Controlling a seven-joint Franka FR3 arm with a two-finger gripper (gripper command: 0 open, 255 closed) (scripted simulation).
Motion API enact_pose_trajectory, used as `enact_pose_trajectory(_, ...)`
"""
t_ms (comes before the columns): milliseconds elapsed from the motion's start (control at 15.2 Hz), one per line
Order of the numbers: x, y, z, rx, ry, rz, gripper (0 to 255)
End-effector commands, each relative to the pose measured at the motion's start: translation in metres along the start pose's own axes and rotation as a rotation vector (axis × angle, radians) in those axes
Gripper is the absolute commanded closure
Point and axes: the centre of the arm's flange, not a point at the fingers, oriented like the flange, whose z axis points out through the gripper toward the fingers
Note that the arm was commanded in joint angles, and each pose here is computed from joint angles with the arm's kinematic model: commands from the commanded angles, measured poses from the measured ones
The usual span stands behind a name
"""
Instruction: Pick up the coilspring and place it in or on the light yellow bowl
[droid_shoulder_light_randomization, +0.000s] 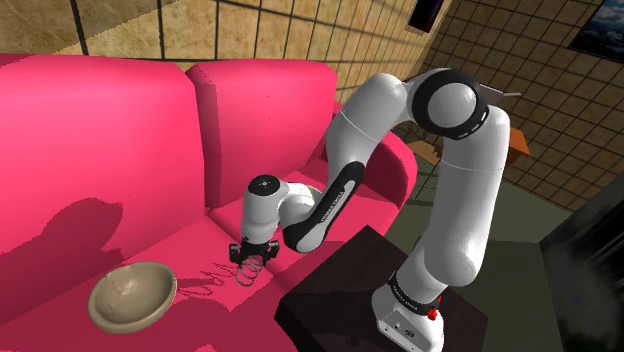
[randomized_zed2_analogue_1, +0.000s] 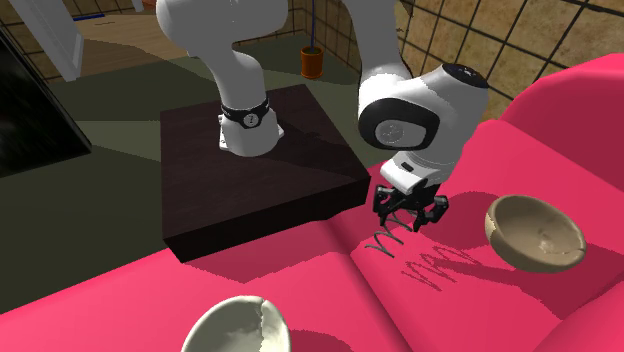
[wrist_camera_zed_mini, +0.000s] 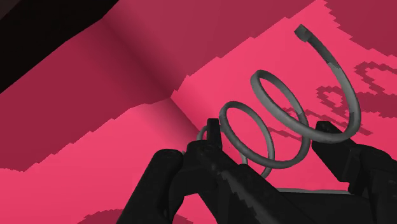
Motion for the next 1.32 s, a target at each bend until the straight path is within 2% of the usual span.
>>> enact_pose_trajectory(0, 0.002, 0.000, -0.012, -0.001, 0.000, 0.000, 255)
enact_pose_trajectory(1254, 0.009, 0.005, -0.112, -0.001, 0.000, 0.000, 255)
